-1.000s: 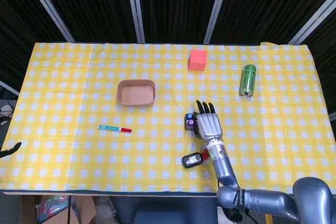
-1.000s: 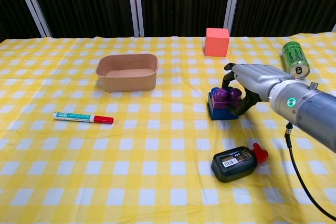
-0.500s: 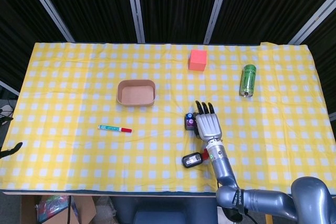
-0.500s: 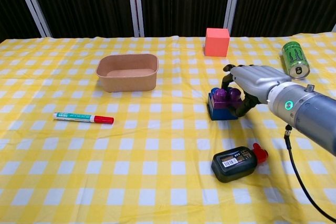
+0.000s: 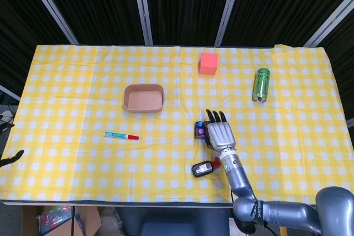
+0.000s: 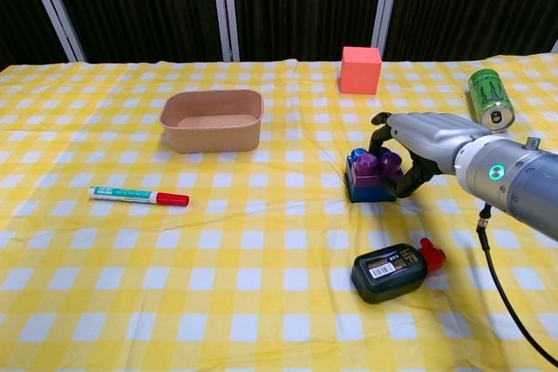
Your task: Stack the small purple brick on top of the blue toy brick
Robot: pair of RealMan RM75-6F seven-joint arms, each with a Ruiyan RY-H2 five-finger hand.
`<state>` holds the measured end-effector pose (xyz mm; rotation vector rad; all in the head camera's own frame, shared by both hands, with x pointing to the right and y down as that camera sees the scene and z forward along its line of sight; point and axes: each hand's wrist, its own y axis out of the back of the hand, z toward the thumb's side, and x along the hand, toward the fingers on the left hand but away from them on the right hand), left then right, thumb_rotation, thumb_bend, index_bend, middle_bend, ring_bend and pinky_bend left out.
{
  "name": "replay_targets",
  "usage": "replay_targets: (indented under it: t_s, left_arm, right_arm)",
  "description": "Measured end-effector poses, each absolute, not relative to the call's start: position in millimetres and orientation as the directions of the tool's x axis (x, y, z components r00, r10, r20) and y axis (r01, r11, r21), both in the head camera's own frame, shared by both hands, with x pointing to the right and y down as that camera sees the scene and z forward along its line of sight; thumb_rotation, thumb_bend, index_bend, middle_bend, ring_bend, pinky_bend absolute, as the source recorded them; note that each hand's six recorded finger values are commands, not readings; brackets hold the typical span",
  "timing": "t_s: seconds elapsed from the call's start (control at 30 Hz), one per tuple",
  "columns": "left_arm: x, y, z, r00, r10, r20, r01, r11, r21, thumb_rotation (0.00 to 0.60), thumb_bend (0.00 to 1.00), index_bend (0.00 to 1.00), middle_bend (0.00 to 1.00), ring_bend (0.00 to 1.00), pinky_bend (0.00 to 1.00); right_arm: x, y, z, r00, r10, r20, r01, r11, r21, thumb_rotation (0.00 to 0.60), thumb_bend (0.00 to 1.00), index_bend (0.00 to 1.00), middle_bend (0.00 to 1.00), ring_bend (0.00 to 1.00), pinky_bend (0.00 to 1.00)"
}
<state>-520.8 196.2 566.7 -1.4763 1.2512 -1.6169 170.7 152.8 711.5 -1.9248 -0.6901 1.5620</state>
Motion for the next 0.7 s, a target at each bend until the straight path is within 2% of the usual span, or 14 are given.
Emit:
replay_targets:
  t_s: [0.3, 0.7]
  left_arm:
    - [-520, 197, 568, -0.196, -0.896, 0.398, -0.150, -0.374, -0.915, 0.600, 0.21, 0.27, 0.09, 0.00, 0.05]
    - [-520, 197, 568, -0.198, -0.894, 0.403, -0.150, -0.378, -0.913, 0.600, 0.21, 0.27, 0.09, 0.00, 0.05]
  right_arm:
    - [173, 145, 697, 0.206, 0.720, -0.663, 0.085, -0.688, -0.721, 0.600, 0.78, 0.22, 0.00, 0.00, 0.00]
    - [174, 136, 679, 0.218, 0.739, -0.637, 0.095, -0.666, -0.740, 0.600, 0.78, 0.00, 0.00, 0.00, 0.00]
